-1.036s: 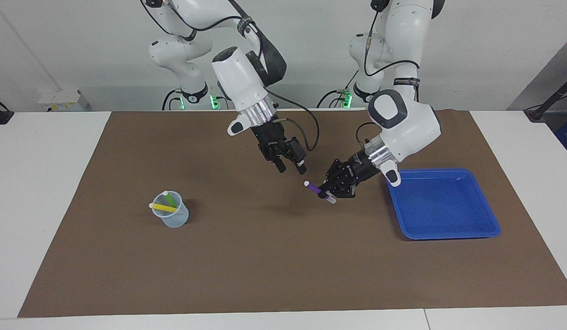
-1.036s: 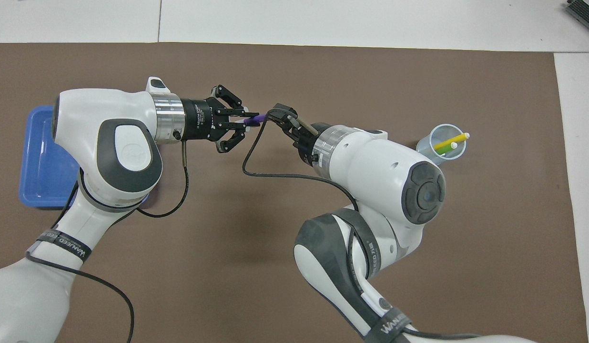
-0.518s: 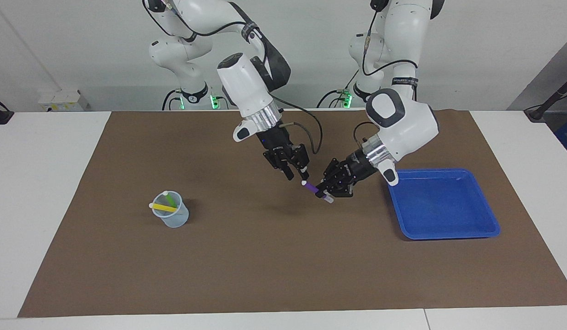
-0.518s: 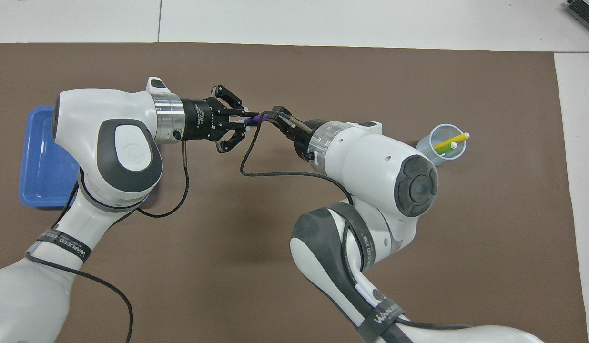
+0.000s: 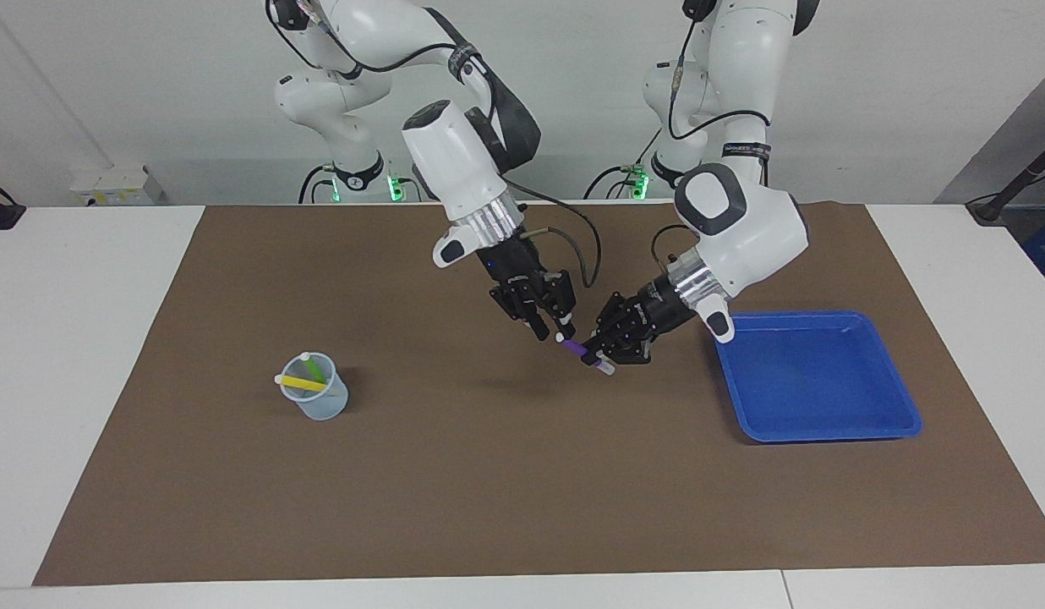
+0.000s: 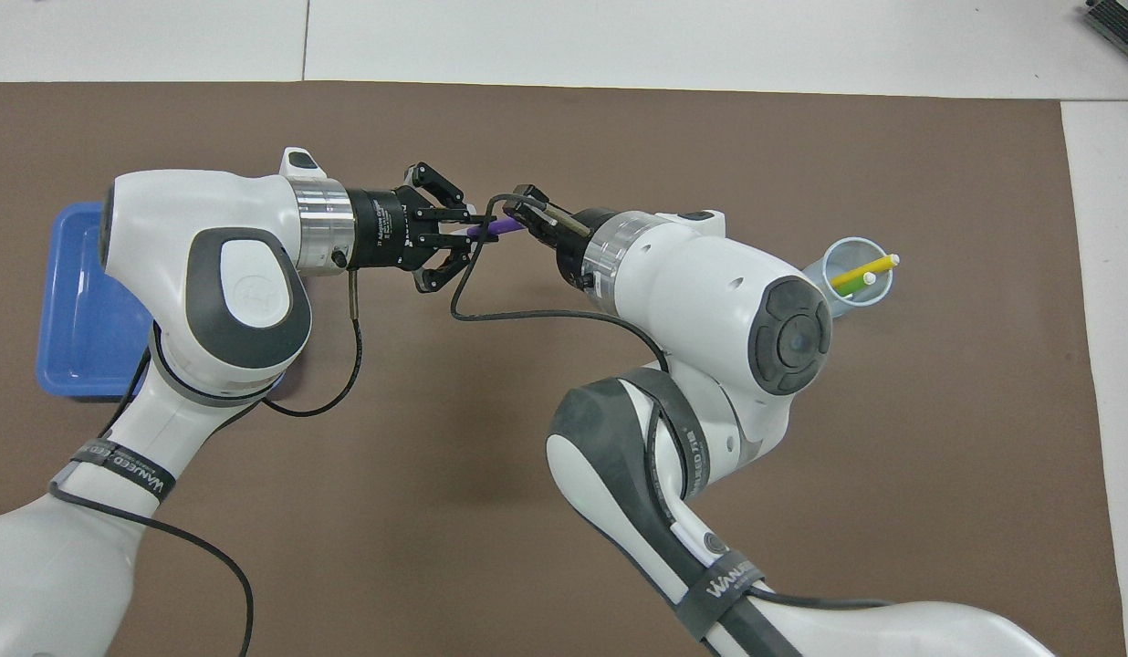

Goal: Transfer and insert pens with both arms
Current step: 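Grasp the purple pen with the right gripper from the left gripper, then carry the purple pen to the cup while the left gripper withdraws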

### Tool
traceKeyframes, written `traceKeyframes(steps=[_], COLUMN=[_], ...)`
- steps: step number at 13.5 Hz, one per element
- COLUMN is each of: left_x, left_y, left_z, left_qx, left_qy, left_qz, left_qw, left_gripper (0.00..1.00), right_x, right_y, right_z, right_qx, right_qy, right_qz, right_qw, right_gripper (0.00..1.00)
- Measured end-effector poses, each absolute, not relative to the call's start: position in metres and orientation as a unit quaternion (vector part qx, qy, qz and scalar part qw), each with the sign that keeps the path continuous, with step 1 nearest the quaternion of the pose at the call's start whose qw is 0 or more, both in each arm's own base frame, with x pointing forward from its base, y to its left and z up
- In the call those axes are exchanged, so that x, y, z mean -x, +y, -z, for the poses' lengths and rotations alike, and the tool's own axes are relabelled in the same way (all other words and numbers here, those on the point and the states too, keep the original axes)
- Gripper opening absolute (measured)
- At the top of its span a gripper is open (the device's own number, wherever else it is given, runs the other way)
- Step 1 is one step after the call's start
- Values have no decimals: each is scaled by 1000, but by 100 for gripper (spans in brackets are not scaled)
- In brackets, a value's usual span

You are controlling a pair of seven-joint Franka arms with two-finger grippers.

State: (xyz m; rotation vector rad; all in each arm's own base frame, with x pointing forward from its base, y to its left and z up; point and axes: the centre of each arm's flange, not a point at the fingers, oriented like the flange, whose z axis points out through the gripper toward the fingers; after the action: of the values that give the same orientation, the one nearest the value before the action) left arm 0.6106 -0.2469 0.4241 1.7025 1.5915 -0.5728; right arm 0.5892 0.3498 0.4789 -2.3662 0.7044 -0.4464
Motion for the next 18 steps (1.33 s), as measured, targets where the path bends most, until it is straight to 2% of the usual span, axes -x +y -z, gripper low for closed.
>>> traceKeyframes(steps=[5, 6, 7, 8, 9, 10, 11, 13, 18], left_x=[-611, -611, -611, -611, -611, -610, -610, -611, -611], left_y=[-247, -247, -247, -247, -247, -247, -247, -245, -245], left_z=[-424, -424, -424, -424, -424, -424, -424, -423, -422], left_qx=[-661, -661, -661, -661, -661, -661, -661, -660, -660], left_qy=[618, 618, 618, 618, 618, 618, 618, 619, 620], left_qz=[222, 223, 223, 223, 223, 223, 223, 223, 224], left_qw=[362, 362, 362, 362, 362, 362, 362, 361, 361], left_gripper=[17, 17, 17, 17, 17, 17, 17, 17, 17], right_x=[-595, -595, -594, -594, -594, -594, -593, -592, -592], right_y=[354, 355, 355, 356, 356, 357, 358, 360, 361], right_z=[-472, -472, -473, -473, -473, -473, -473, -472, -472], right_qx=[904, 904, 904, 904, 904, 904, 904, 905, 905], right_qy=[244, 243, 242, 242, 242, 241, 240, 239, 238], right_qz=[176, 176, 176, 176, 176, 176, 175, 175, 175], right_qw=[305, 305, 305, 306, 306, 306, 306, 306, 306], right_gripper=[44, 38, 38, 33, 32, 26, 26, 18, 18])
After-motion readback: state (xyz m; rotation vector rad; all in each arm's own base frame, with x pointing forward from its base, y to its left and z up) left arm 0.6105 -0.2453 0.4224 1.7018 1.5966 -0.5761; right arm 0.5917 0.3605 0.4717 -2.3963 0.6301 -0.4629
